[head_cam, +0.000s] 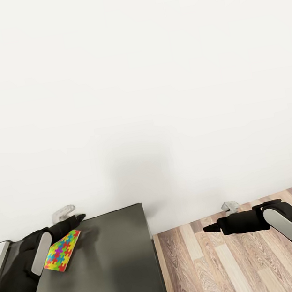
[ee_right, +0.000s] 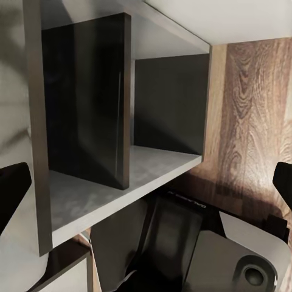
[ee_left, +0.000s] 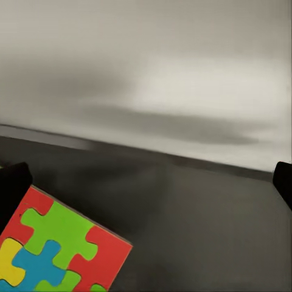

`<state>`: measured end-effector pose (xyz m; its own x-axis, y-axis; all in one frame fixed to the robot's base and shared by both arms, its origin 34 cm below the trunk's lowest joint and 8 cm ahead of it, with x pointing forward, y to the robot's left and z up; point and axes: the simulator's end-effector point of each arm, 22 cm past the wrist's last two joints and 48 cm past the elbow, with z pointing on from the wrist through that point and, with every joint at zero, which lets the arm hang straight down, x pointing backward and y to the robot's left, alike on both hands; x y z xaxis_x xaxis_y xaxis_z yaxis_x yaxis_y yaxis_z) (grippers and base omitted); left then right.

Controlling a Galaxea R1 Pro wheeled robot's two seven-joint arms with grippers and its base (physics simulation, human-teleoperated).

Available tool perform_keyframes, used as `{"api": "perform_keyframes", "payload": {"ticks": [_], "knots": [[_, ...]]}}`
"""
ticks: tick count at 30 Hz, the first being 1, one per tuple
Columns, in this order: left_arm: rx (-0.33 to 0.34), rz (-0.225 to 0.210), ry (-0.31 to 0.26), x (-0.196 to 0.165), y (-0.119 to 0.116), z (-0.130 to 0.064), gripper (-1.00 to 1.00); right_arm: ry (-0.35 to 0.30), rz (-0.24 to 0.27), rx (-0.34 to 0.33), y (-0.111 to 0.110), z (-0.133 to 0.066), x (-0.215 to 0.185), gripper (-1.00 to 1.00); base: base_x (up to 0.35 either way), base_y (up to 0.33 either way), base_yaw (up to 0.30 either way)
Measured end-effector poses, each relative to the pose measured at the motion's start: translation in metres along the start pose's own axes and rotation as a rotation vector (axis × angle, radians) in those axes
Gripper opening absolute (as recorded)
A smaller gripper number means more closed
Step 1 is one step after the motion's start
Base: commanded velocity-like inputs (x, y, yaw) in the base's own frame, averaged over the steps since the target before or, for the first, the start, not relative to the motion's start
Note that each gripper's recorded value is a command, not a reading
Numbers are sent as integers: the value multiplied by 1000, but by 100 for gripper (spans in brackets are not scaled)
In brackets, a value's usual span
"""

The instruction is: Put all the toys in the child's room - the three board games (two on the bed and one on the table), the two jigsaw puzzles on the table, and the tennis ball on the table - inside the toy box on the table in the child's room.

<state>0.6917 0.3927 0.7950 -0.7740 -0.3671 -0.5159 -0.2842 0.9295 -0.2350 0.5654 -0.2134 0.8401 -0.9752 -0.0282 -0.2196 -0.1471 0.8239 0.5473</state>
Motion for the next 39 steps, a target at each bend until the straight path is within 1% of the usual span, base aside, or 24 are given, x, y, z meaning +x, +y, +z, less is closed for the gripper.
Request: {"api": "perform_keyframes", "payload": {"ticks": [4,15,18,21,24,26,27,29,30,31,32,35,36,37,38,39], "knots": [[7,1,4,2,-4,0,100,0,0,0,0,0,0,100,0,0,0],[10,4,1,3,-4,-4,100,-1,1,0,0,0,0,100,0,0,0],[13,9,-6,3,-4,-8,100,-1,1,0,1,1,0,100,0,0,0],[17,17,-10,2,-4,-16,100,0,1,-2,2,2,0,100,0,0,0],[17,16,-13,1,-3,-20,100,1,1,-3,2,2,0,100,0,0,0],[11,2,-20,-4,3,-27,100,1,0,-4,3,3,0,100,0,0,0],[11,1,-20,-4,3,-27,100,1,0,-4,3,3,0,100,0,0,0],[-4,-23,-25,-7,15,-35,100,1,0,-4,3,3,0,100,0,0,0],[-4,-24,-25,-7,15,-35,100,1,0,-4,3,3,0,100,0,0,0],[-15,-37,-30,-9,23,-39,100,1,0,-3,3,3,0,100,0,0,0],[-14,-38,-30,-9,23,-39,100,1,0,-3,3,3,0,100,0,0,0],[-55,-78,-49,-17,51,-50,100,1,1,-4,2,2,0,100,0,0,0],[-55,-79,-49,-17,51,-50,100,1,1,-4,2,2,0,100,0,0,0],[-72,-89,-55,-20,62,-54,100,1,1,-4,2,2,0,100,0,0,0],[-71,-91,-55,-20,62,-54,100,1,1,-4,2,2,0,100,0,0,0],[-90,-101,-60,-23,73,-58,100,1,1,-4,2,2,0,100,0,0,0]]}}
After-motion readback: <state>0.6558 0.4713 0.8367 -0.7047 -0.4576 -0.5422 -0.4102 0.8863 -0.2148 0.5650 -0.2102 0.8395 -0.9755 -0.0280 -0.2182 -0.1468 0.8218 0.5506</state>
